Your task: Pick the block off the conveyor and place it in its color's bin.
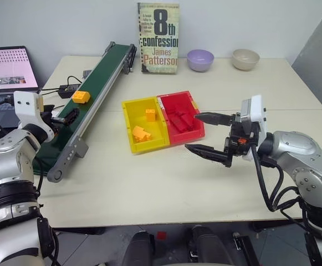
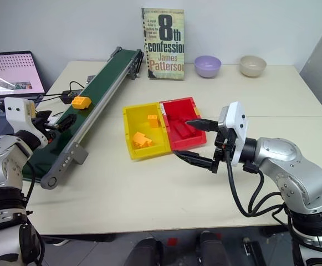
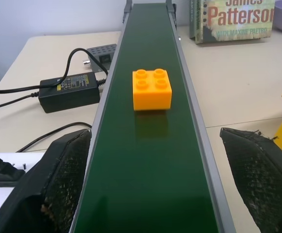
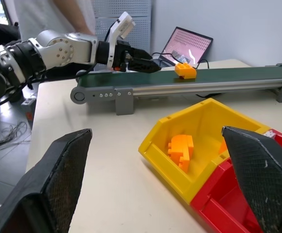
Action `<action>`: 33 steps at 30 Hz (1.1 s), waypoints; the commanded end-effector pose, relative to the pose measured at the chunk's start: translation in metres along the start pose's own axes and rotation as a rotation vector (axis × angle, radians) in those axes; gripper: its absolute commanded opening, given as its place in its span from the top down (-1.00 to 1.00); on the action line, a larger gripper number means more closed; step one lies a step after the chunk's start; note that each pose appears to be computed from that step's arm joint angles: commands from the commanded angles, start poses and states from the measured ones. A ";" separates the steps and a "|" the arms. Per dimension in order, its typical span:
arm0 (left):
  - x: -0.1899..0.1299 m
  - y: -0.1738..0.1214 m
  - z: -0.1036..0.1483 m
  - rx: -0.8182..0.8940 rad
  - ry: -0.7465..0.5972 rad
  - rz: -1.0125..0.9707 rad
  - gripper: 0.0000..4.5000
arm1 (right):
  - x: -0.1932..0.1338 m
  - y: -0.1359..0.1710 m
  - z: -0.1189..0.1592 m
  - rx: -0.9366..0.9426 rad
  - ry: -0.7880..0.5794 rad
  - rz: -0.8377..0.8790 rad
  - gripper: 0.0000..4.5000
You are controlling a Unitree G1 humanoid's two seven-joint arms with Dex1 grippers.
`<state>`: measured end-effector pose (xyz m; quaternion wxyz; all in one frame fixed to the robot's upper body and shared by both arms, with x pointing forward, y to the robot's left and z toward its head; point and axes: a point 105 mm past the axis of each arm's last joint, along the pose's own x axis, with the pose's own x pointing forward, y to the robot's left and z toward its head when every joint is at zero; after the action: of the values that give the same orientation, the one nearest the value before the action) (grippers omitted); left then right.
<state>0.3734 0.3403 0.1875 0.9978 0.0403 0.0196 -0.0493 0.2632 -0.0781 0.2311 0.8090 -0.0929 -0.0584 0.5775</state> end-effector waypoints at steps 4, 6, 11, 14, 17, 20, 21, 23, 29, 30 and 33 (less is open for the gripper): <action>0.003 0.000 0.017 0.034 -0.046 -0.006 -0.97 | 0.002 0.002 0.016 -0.076 -0.025 0.014 -1.00; 0.004 0.000 0.016 0.033 -0.042 -0.008 -0.97 | 0.003 0.003 0.018 -0.078 -0.027 0.014 -1.00; 0.004 0.001 0.009 0.039 -0.015 0.005 -0.73 | 0.004 -0.001 0.024 -0.068 -0.037 -0.008 -1.00; 0.001 0.004 0.004 0.051 0.006 0.022 -0.45 | 0.003 -0.004 0.023 -0.062 -0.035 -0.018 -1.00; -0.001 0.007 0.003 0.045 0.013 0.036 -0.19 | 0.003 -0.006 0.021 -0.049 -0.037 -0.024 -1.00; -0.004 0.008 0.002 0.042 0.016 0.039 0.06 | 0.000 -0.010 0.015 -0.039 -0.025 -0.038 -1.00; -0.004 0.008 0.003 0.041 0.016 0.039 0.17 | -0.001 -0.010 0.014 -0.039 -0.023 -0.040 -1.00; -0.006 0.009 0.002 0.038 0.020 0.045 0.33 | -0.002 -0.011 0.013 -0.038 -0.022 -0.044 -1.00; -0.007 0.007 0.007 0.034 0.016 0.045 0.32 | -0.003 -0.012 0.015 -0.044 -0.018 -0.056 -1.00; -0.007 0.006 0.007 0.034 0.016 0.044 0.32 | -0.003 -0.012 0.015 -0.044 -0.019 -0.057 -1.00; 0.005 -0.016 0.024 0.042 -0.001 -0.045 0.32 | -0.004 -0.013 0.016 -0.053 -0.013 -0.076 -1.00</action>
<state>0.3720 0.3386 0.1738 0.9964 0.0413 0.0616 -0.0416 0.2744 -0.0813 0.2371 0.8242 -0.0901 -0.0554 0.5564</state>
